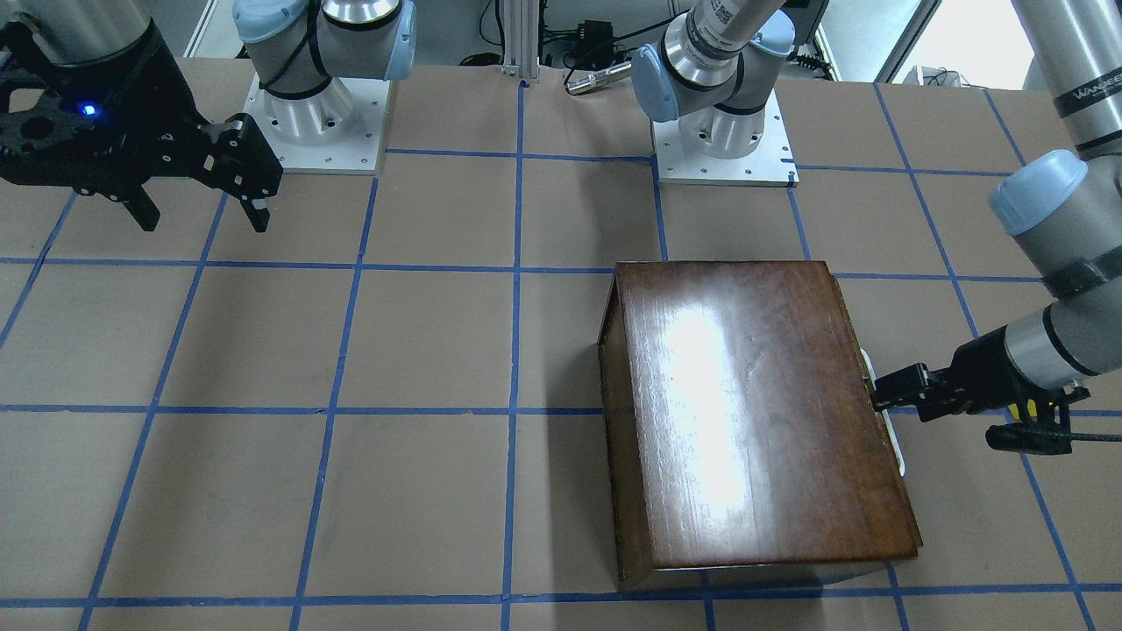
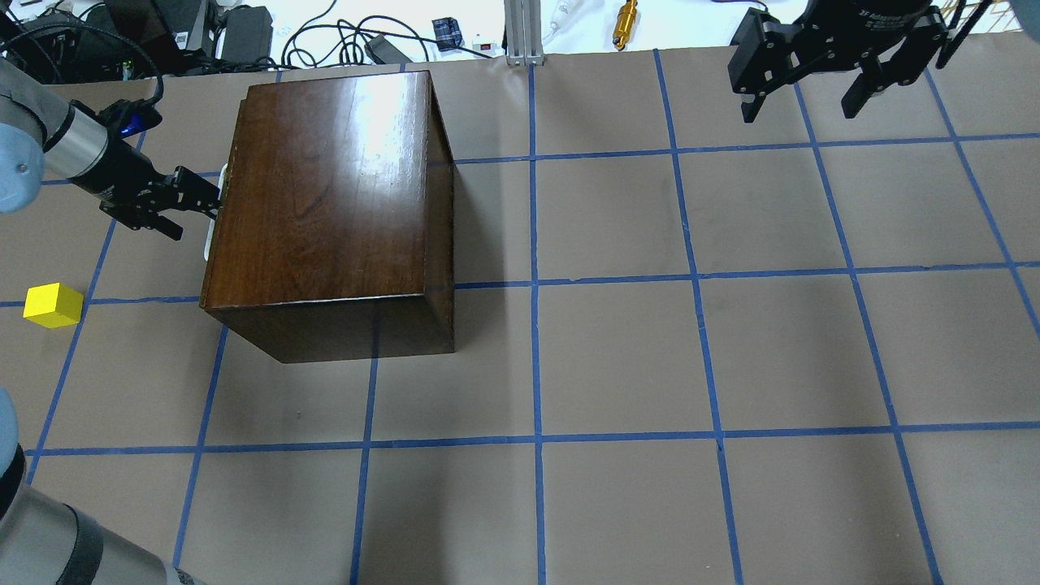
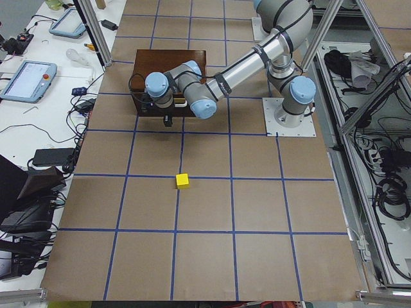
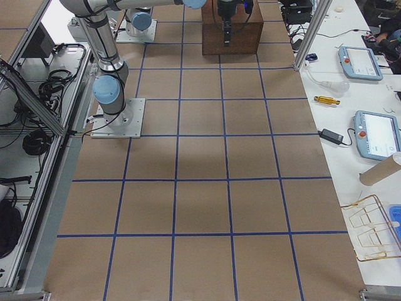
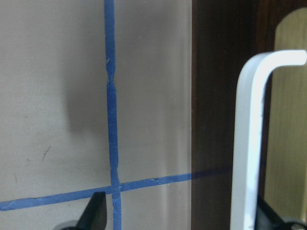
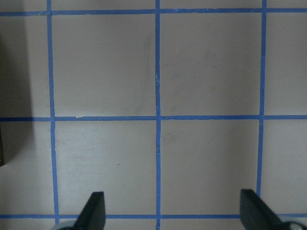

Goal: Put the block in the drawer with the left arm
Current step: 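Pull the drawer open with the left gripper, away from the cabinet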

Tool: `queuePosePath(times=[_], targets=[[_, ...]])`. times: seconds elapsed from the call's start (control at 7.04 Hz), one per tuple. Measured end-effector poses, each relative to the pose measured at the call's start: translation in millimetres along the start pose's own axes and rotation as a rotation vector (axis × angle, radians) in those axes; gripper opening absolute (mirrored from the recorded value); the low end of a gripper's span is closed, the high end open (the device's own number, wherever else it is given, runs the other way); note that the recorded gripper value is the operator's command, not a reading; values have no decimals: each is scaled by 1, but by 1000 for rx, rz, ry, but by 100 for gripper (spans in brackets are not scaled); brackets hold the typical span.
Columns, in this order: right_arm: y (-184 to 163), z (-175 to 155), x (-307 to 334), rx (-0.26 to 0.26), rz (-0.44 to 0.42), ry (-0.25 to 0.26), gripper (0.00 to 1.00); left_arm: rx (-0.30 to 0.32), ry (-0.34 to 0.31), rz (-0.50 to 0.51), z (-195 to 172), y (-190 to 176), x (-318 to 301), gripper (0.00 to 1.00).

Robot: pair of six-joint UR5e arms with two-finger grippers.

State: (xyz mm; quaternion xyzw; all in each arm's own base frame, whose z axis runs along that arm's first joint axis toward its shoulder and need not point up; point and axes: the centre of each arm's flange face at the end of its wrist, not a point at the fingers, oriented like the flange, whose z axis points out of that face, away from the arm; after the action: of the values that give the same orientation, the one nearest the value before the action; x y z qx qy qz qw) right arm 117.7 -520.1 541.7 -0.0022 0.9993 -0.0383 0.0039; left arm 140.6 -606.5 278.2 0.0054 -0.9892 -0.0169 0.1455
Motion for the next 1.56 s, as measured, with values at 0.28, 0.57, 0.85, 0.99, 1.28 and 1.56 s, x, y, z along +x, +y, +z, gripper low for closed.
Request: queuePosePath(times=[0.28, 0.57, 0.85, 0.99, 1.28, 1.56], targets=[[0, 0, 0, 1, 0, 1, 100, -10, -24, -1, -1, 1, -4, 100], [0, 0, 0, 1, 0, 1, 100, -12, -32, -3, -3, 2, -7, 100], [0, 0, 0, 0, 0, 1, 100, -10, -35, -3, -4, 2, -8, 100], [0, 0, 0, 0, 0, 1, 100, -8, -35, -7, -6, 4, -12, 100], [0, 0, 0, 0, 0, 0, 100, -4, -34, -15, -9, 6, -23, 100], [0, 0, 0, 0, 0, 1, 100, 3, -35, -16, -12, 9, -33, 100]])
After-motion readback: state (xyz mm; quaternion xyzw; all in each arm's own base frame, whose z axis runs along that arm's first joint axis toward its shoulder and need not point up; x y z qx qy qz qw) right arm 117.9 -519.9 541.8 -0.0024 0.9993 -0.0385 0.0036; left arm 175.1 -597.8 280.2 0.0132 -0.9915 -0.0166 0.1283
